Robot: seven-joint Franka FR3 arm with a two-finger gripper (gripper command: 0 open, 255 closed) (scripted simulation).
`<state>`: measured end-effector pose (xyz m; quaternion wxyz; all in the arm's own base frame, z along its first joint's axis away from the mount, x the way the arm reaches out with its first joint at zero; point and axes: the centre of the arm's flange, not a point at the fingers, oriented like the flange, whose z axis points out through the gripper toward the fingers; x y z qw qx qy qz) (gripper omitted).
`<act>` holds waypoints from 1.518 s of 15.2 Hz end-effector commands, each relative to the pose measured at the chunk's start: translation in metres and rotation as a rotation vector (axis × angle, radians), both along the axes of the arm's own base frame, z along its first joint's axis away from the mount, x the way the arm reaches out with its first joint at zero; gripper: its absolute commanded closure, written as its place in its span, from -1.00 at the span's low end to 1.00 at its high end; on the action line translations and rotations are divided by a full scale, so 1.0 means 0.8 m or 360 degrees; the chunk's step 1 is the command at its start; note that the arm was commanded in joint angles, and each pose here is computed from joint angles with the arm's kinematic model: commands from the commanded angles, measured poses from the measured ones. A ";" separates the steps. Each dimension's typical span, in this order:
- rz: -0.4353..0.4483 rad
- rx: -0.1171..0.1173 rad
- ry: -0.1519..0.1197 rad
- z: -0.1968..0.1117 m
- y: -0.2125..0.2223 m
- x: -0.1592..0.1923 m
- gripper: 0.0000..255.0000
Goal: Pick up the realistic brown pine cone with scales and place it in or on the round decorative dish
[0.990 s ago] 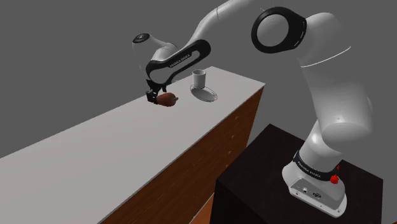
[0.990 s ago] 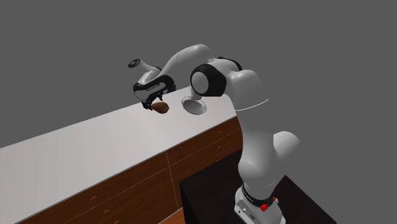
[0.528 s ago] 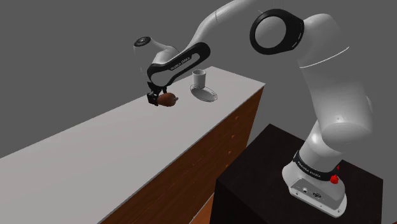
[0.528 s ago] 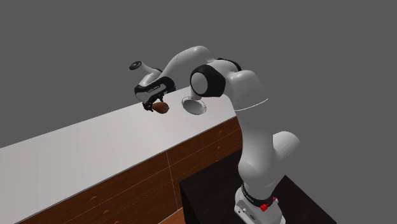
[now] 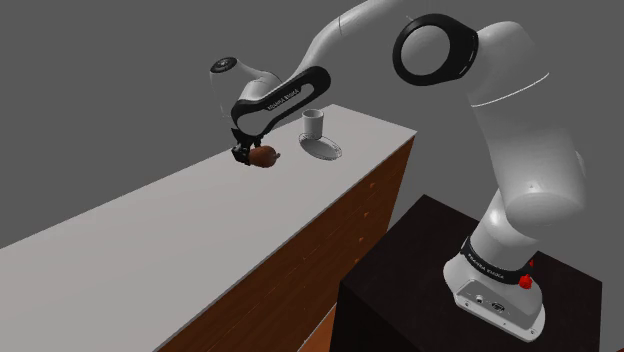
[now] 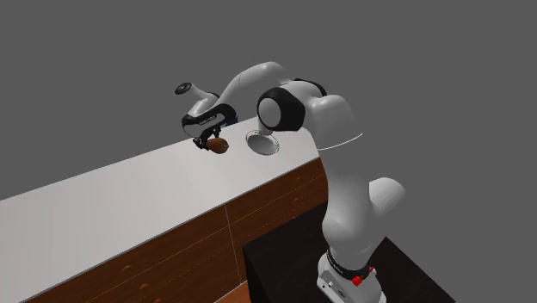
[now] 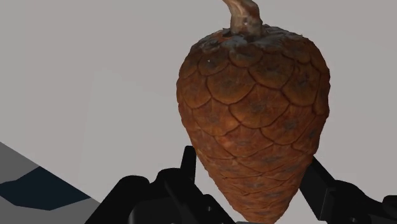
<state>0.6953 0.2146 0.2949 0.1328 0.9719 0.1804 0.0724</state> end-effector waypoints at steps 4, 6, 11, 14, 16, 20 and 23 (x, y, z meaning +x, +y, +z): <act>-0.0001 -0.0002 0.0003 -0.001 0.000 0.000 1.00; -0.0001 -0.0002 0.0003 0.012 0.000 0.000 1.00; -0.0001 -0.0002 0.0003 0.045 0.000 0.000 1.00; -0.0001 -0.0002 0.0003 0.065 0.000 0.000 1.00; -0.0001 -0.0002 0.0003 0.078 0.000 0.000 1.00; -0.0001 -0.0002 0.0003 0.104 0.000 0.000 1.00; -0.0001 -0.0002 0.0003 0.124 0.000 0.000 1.00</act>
